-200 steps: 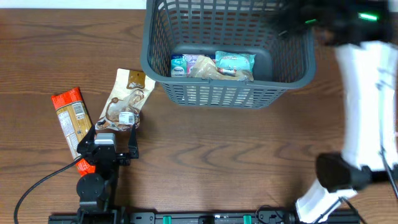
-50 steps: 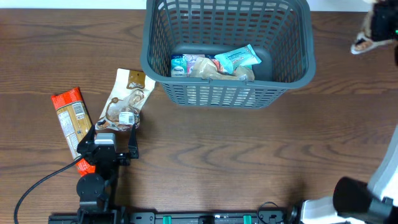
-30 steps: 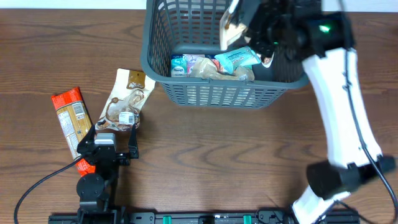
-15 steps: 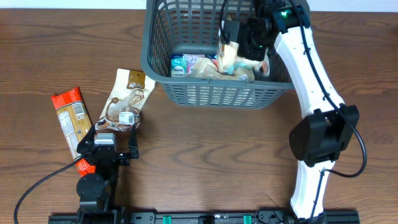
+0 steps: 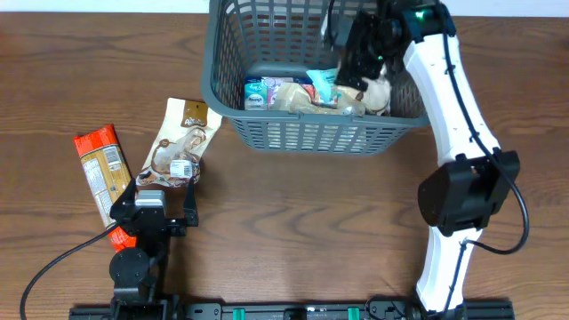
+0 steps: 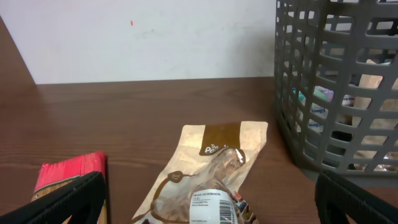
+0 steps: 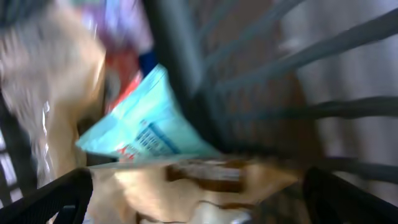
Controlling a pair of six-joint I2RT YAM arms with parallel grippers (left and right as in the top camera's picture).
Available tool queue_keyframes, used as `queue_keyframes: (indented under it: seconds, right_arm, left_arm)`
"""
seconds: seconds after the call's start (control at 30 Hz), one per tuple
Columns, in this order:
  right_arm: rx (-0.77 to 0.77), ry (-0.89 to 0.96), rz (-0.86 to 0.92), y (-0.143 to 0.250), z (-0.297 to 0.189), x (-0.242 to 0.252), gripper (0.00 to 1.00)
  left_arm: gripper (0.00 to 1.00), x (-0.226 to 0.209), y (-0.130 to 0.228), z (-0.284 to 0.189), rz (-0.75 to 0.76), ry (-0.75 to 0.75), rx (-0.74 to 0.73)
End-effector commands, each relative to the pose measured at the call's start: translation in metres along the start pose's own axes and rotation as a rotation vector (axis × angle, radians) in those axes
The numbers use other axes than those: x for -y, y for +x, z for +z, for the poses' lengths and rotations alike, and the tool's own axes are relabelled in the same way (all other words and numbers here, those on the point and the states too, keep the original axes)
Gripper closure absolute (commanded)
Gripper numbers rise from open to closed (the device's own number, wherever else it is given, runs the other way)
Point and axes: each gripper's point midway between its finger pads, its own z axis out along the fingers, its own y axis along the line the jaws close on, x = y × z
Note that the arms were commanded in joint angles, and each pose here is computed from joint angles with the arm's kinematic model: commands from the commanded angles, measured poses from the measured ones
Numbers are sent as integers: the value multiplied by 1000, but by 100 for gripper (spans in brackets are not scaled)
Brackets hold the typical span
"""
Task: Pack container
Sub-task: 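Carry the rice pouch into the grey basket and release, then withdraw the right gripper and move the left gripper to the brown pouch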
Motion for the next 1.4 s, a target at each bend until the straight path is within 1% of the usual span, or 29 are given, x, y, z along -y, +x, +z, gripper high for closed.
queue_keyframes:
  seconds: [0.0,0.1,0.17,0.2,0.27,0.3,0.33,0.4,0.47,0.6,0.73,0.83,0.97,1.1,1.2,1.37]
  right_arm:
    - [221,183,41,-62,-115,23,1]
    - [297,311,102,-69,-178,43,1]
    - [348,403,230,-59,-219,62,1]
    - [373,453,314,-47,-241,74,1]
    - [414,550,534,-8,-282,98,1]
    - [421,576,618,9,-293,106,1]
    - [426,606,739,35,-306,114,1]
    - [413,637,959,92,-322,122,1]
    - [372,622,1074,134,-324,119,1]
    - [262,562,1256,201,-304,107,1]
    - [141,457,1353,241,-259,88,1]
    - [63,351,1426,264,-212,68,1]
    - [-28,223,1481,284,-150,37,1]
    - [-114,133,1507,298,-100,2,1]
    - [-150,85,1509,302,-72,-19,1]
    - [-179,38,1501,303,-46,-41,1]
  left_arm:
    - [1,-1,15,0,-65,-7,-51]
    - [2,-1,6,-3,-145,-10,-52]
    - [1,-1,-2,-7,-181,-11,-61]
    - [1,-1,-9,-11,-188,-12,-69]
    - [1,-3,-25,-18,-186,-19,-98]
    - [1,-4,-31,-21,-186,-22,-110]
    - [1,-4,-40,-24,-185,-23,-130]
    - [1,-5,-60,-27,-185,-28,-185]
    - [1,-6,-76,-25,-184,-32,-243]
    - [1,-6,-106,-11,-179,-41,-416]
    - [1,-7,-120,12,-146,-46,-651]
    - [1,-7,-122,33,-56,-17,-819]
    - [1,-6,-115,57,-48,-15,-945]
    - [1,-6,-100,76,-25,-3,-1001]
    - [1,-8,-88,83,-4,5,-1043]
    - [1,-27,-62,94,-42,-40,-1124]
